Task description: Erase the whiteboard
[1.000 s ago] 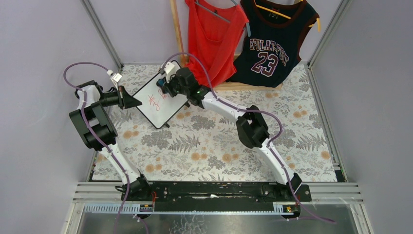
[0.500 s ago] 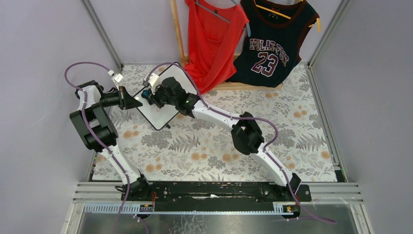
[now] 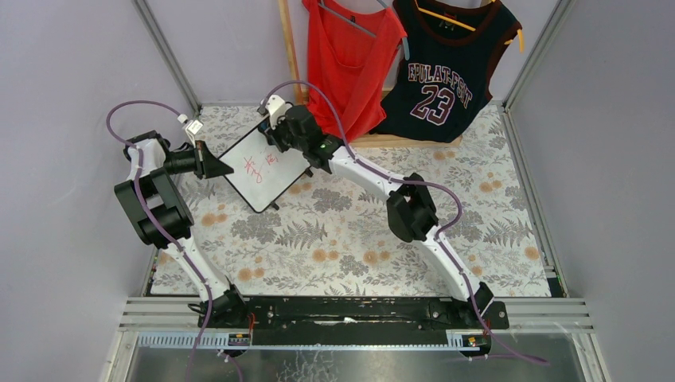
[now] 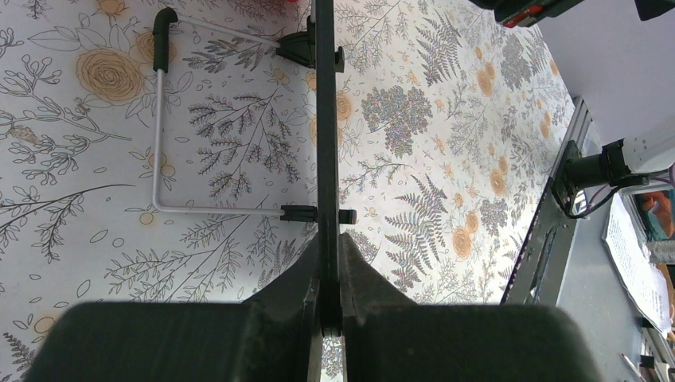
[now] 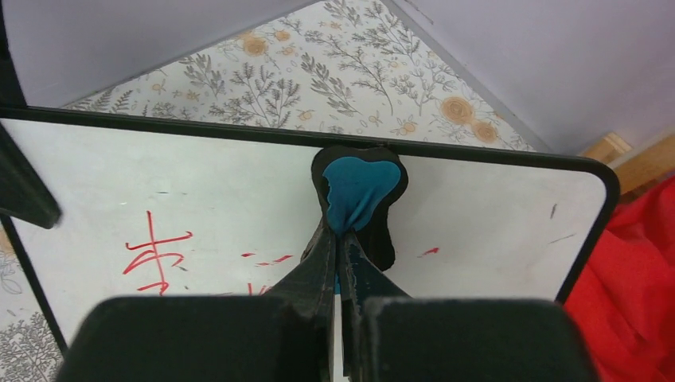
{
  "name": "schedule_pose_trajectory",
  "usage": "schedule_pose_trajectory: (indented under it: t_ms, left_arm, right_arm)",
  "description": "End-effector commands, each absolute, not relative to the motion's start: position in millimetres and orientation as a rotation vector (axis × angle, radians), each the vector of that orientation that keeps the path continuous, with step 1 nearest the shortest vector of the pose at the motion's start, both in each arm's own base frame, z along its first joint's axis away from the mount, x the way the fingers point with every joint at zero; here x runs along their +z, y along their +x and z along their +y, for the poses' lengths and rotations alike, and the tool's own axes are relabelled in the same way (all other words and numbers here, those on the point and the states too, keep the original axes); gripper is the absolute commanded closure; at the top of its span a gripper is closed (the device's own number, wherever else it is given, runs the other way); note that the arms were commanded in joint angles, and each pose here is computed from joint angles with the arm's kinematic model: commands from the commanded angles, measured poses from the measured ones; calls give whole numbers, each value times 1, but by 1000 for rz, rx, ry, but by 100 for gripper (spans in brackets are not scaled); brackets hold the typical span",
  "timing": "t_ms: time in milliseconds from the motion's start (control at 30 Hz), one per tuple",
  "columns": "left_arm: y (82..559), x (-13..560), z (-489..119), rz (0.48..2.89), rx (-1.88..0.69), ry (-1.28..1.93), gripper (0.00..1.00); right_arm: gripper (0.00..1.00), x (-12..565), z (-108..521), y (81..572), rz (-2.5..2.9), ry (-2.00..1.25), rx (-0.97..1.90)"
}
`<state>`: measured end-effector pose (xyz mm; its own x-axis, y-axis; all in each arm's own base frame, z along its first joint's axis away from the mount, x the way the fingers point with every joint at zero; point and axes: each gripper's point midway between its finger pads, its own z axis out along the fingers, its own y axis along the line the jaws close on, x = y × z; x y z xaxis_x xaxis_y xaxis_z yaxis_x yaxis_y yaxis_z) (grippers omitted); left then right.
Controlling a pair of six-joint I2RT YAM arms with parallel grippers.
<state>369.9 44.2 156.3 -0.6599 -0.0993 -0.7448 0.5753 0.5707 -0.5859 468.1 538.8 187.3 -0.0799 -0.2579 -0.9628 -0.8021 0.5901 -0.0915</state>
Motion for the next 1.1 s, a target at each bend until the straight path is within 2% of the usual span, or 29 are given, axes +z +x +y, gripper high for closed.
schedule_pose_trajectory:
  t_ms: [0,700,1067]
  left_arm:
    - [365,151,42,2076,-1068,447,100]
    - [368,152,37,2068,-1079,447,100]
    - [367,149,34,2070,-1091,446,100]
  right_arm:
    - [100,179,518,492,1666,-855,484]
    - [100,172,603,369,1616,-1026,738]
    - [100,171,628,332,1611,-1043,809]
